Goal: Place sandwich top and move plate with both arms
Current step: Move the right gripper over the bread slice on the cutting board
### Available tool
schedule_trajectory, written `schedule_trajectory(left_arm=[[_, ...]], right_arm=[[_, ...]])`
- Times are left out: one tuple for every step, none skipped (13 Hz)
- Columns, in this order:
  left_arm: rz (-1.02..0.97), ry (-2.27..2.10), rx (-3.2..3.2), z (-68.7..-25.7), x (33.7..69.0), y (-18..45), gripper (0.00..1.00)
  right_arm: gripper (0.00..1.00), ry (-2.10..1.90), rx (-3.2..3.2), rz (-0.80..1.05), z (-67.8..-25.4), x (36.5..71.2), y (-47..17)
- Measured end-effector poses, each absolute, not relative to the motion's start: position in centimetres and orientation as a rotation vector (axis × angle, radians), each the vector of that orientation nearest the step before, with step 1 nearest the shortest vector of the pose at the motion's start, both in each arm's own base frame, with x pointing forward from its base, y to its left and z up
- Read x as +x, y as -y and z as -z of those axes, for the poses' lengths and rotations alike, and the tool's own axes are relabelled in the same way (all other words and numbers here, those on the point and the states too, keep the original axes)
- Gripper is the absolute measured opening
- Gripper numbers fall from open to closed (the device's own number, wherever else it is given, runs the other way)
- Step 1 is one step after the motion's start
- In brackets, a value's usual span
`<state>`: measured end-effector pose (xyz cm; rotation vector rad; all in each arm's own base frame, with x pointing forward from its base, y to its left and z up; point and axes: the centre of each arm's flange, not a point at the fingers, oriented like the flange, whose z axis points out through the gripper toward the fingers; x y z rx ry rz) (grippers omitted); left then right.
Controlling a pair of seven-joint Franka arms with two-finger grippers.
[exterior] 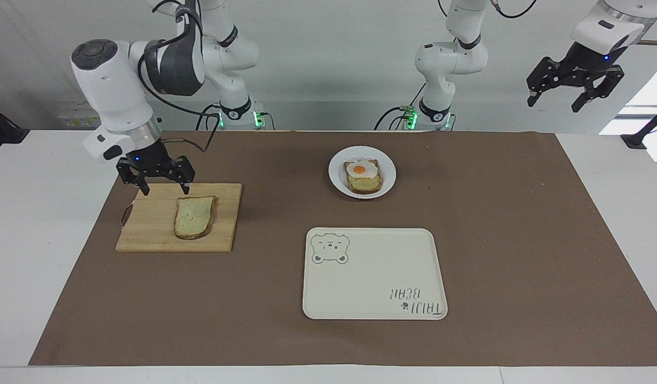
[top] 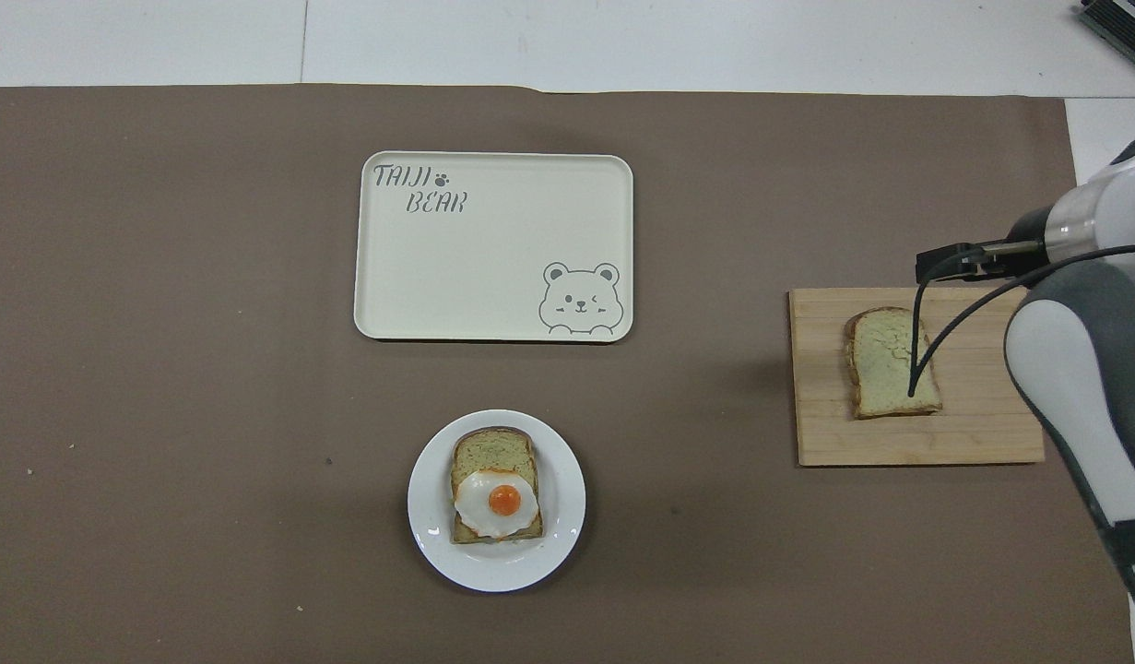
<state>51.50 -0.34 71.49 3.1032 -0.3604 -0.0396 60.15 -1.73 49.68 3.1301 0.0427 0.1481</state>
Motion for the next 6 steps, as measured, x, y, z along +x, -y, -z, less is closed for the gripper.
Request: schedule_trajectory(left_arm=[[0.040, 0.360, 3.103, -71.5, 51.5, 0.3, 1.00], [0.040, 0.360, 3.103, -71.5, 51.5, 0.3, 1.00], [0.040, 0.360, 3.103, -71.5, 51.5, 0.3, 1.00], [0.040, 0.360, 3.103, -71.5, 51.5, 0.3, 1.00], [0.040, 0.360, 3.103, -71.5, 51.5, 0.3, 1.00], [0.040, 0.360, 3.103, -71.5, 51.5, 0.3, 1.00]], right_arm=[[1.00, -0.040, 3.127, -0.145, -47.8, 60.7, 1.7], [1.00, -0.034, 3.122, -0.149, -46.3, 61.2, 1.9], [1.00, -0.025, 3.119, -0.150, -45.1, 61.5, 2.3], [1.00, -0.007, 3.118, -0.131, -44.1, 61.5, 3.0], [1.00, 0.019, 3.122, -0.106, -43.0, 61.4, 4.1], [1.00, 0.032, 3.141, -0.093, -41.7, 61.1, 5.5]])
